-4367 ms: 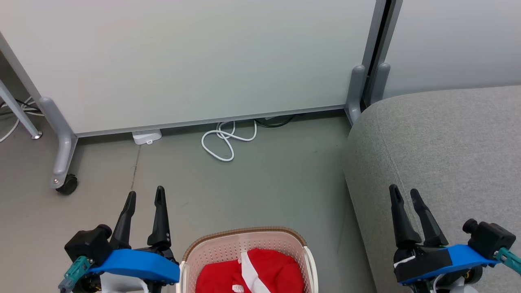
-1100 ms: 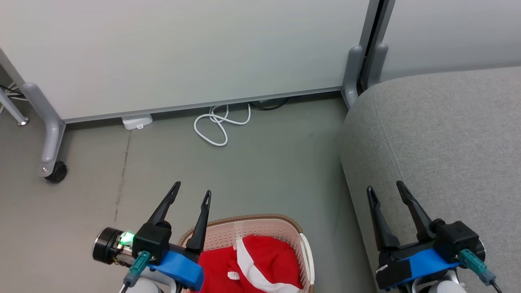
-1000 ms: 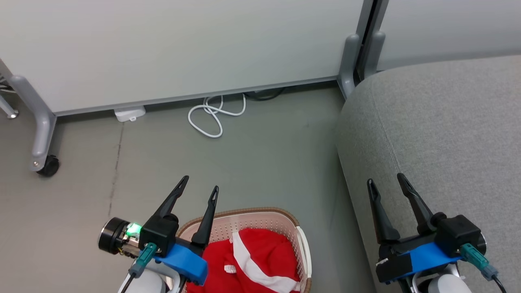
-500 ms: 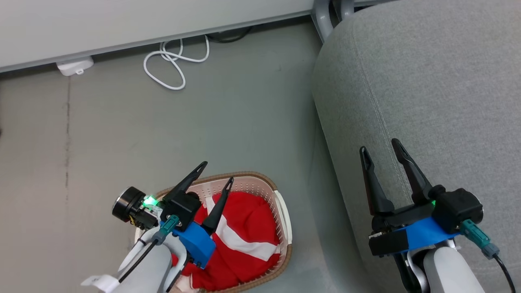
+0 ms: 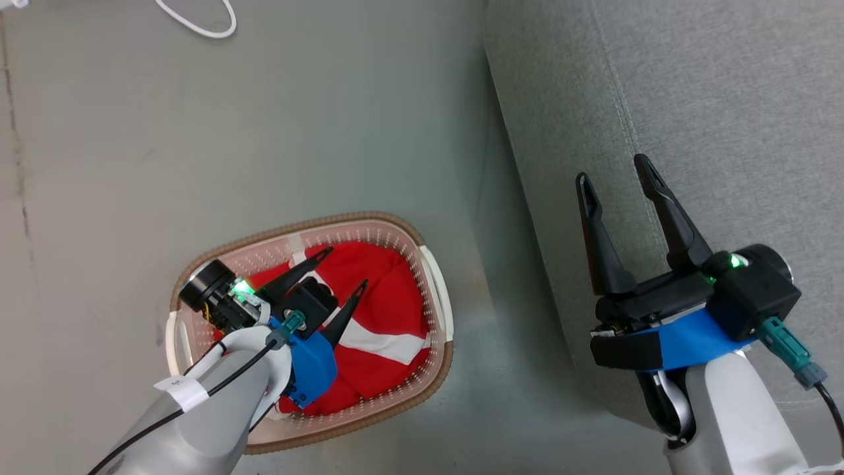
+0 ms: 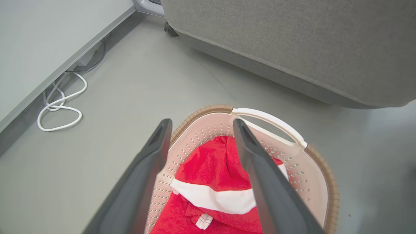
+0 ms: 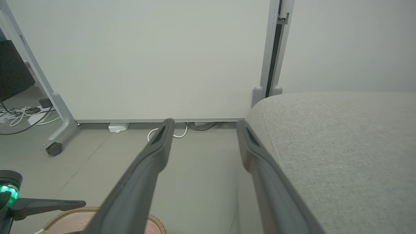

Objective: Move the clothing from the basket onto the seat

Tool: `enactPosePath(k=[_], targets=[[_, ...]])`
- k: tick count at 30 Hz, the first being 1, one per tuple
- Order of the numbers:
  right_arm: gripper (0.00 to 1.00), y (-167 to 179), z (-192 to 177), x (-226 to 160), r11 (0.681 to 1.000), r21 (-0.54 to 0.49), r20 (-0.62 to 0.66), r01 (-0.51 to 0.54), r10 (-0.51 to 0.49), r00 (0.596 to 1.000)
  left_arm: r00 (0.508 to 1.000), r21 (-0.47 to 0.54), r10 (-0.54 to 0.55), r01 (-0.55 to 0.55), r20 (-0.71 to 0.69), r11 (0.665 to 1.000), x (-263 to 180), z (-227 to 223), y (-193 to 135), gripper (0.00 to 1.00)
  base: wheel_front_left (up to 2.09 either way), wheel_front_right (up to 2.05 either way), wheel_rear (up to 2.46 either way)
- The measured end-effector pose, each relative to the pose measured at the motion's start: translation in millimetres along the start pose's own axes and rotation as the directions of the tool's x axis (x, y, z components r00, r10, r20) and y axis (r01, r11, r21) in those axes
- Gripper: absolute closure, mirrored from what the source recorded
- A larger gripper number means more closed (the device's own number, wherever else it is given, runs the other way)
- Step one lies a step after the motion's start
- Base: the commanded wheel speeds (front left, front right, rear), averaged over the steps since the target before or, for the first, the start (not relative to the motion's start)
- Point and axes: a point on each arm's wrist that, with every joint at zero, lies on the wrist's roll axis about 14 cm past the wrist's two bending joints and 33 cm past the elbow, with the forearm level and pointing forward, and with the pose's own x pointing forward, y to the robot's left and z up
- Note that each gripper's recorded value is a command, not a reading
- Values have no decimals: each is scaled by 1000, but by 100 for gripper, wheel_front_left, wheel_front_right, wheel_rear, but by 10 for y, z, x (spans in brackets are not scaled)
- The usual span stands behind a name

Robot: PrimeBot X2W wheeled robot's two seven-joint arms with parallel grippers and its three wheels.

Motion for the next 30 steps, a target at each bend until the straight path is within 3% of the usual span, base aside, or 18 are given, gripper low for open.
enactPosePath(k=[12,23,30], targets=[[0,94,-345,240,999,-12,-50,-48,47,998,936,50,-138,163,-325,985,-49,-1088,-135,0,0,0,0],[0,61,-631,386,997,-44,-85,-60,56,995,828,83,-193,275,-526,958,-24,-1688,-191,0,0,0,0],[0,73,-828,483,997,-37,-101,-70,66,993,746,100,-233,372,-624,923,-85,-2049,-339,0,0,0,0]])
